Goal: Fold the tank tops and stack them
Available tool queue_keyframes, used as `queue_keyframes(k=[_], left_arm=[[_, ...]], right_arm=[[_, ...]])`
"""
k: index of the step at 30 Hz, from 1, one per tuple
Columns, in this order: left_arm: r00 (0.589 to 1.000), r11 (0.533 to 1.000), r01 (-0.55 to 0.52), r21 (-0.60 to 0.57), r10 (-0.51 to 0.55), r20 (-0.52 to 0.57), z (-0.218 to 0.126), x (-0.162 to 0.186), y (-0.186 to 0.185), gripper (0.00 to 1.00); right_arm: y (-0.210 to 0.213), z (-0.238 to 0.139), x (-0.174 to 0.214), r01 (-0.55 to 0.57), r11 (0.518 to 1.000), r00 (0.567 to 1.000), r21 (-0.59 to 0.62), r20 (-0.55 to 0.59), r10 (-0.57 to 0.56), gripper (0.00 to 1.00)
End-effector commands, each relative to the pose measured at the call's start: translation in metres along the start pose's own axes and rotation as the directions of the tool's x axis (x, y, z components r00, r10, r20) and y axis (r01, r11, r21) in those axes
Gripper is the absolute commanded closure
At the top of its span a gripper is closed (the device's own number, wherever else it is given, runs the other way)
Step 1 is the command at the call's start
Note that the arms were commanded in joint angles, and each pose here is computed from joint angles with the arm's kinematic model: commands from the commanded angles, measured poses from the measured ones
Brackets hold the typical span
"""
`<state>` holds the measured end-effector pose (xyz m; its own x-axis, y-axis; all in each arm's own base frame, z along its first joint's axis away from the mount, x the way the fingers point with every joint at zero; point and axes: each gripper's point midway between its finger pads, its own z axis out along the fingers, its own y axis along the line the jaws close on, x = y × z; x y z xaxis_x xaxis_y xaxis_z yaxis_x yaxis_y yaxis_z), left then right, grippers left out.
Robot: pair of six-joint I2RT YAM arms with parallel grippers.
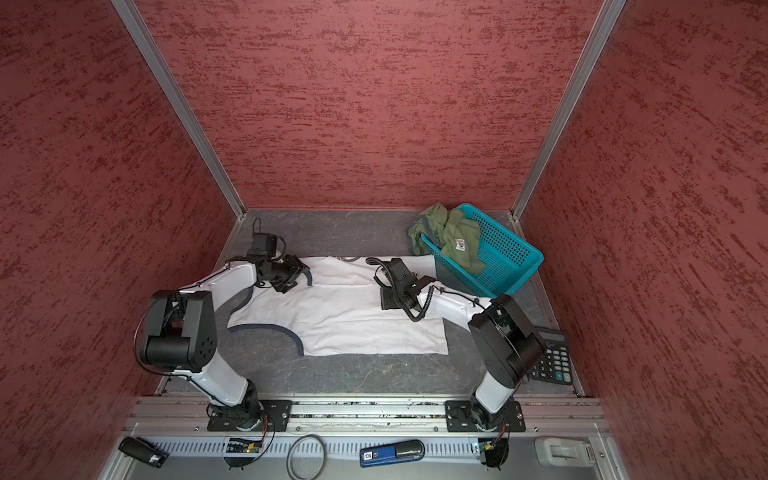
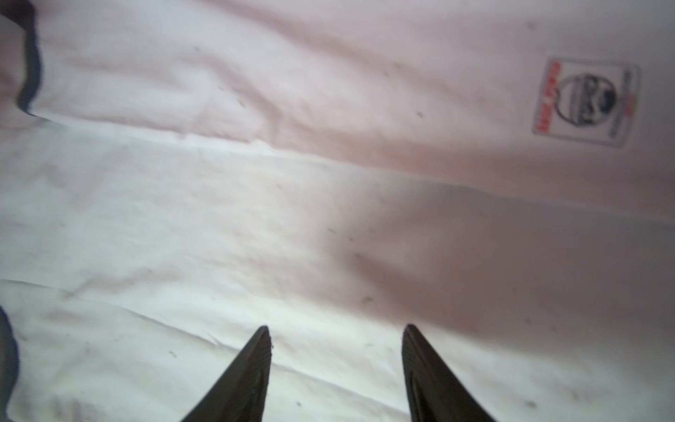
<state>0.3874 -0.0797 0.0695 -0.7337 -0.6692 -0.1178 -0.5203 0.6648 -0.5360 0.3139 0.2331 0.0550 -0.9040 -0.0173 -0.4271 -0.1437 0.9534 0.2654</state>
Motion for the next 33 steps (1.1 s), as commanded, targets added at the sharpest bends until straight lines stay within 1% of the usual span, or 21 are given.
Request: queue_keyframes(k=[1,4,6,8,10,15,17,20,22,25,26,29,31,33], left_arm=[[1.0,1.0,-0.018,-0.012,0.018,0.022,0.005,0.012,-0.004,0.32],[1.0,0.999,-0.01,-0.033,0.01,-0.005,0.023,0.022,0.005,0.33],[1.0,0.999,-0.007,-0.046,0.006,-0.014,0.033,0.024,0.01,0.33],[1.0,0.996,-0.016,-0.083,0.016,-0.002,0.039,0.02,0.018,0.33],[0.999,0.992,-0.025,-0.121,0.028,0.017,0.044,0.013,0.026,0.33],[0.999,0.992,-0.006,-0.126,0.01,0.031,0.062,-0.013,0.039,0.33],[0.999,0.993,0.002,-0.115,0.003,0.04,0.067,-0.027,0.039,0.33],[0.999,0.996,-0.021,-0.084,0.024,0.034,0.068,-0.047,0.02,0.32],[0.997,0.996,-0.057,-0.067,0.06,0.046,0.055,-0.059,-0.002,0.3],[0.992,0.991,-0.107,-0.082,0.111,0.051,0.02,-0.06,-0.027,0.19],[0.99,0.989,-0.12,-0.082,0.125,0.057,0.007,-0.06,-0.034,0.17],[0.984,0.982,-0.156,-0.104,0.163,0.068,-0.032,-0.04,-0.037,0.15],[0.977,0.973,-0.192,-0.126,0.201,0.068,-0.05,-0.019,-0.028,0.14],[0.969,0.959,-0.23,-0.162,0.241,0.052,-0.065,0.009,-0.011,0.14]], right_arm=[[-0.02,-0.004,0.003,-0.082,0.996,0.996,0.03,0.027,0.081,0.41],[-0.029,0.002,0.008,-0.107,0.994,0.994,0.037,0.016,0.106,0.41],[-0.033,0.007,0.009,-0.106,0.993,0.994,0.051,0.014,0.105,0.41],[-0.037,0.014,0.008,-0.102,0.992,0.995,0.071,0.015,0.102,0.41],[-0.042,0.022,0.006,-0.089,0.991,0.996,0.101,0.022,0.087,0.41],[-0.041,0.047,-0.006,-0.063,0.994,0.998,0.09,0.016,0.062,0.41],[-0.04,0.055,-0.016,-0.053,0.994,0.998,0.092,0.023,0.051,0.41],[-0.04,0.054,-0.038,-0.033,0.994,0.998,0.101,0.06,0.027,0.41],[-0.035,0.041,-0.054,-0.016,0.994,0.996,0.105,0.092,0.006,0.41],[-0.028,0.009,-0.066,-0.007,0.996,0.991,0.088,0.134,-0.005,0.4],[-0.028,0.0,-0.066,-0.01,0.997,0.99,0.083,0.142,-0.002,0.4],[-0.03,-0.032,-0.051,-0.04,0.997,0.989,0.059,0.146,0.031,0.39],[-0.034,-0.048,-0.033,-0.066,0.997,0.989,0.041,0.132,0.06,0.38],[-0.04,-0.066,-0.012,-0.103,0.994,0.987,0.021,0.123,0.1,0.37]])
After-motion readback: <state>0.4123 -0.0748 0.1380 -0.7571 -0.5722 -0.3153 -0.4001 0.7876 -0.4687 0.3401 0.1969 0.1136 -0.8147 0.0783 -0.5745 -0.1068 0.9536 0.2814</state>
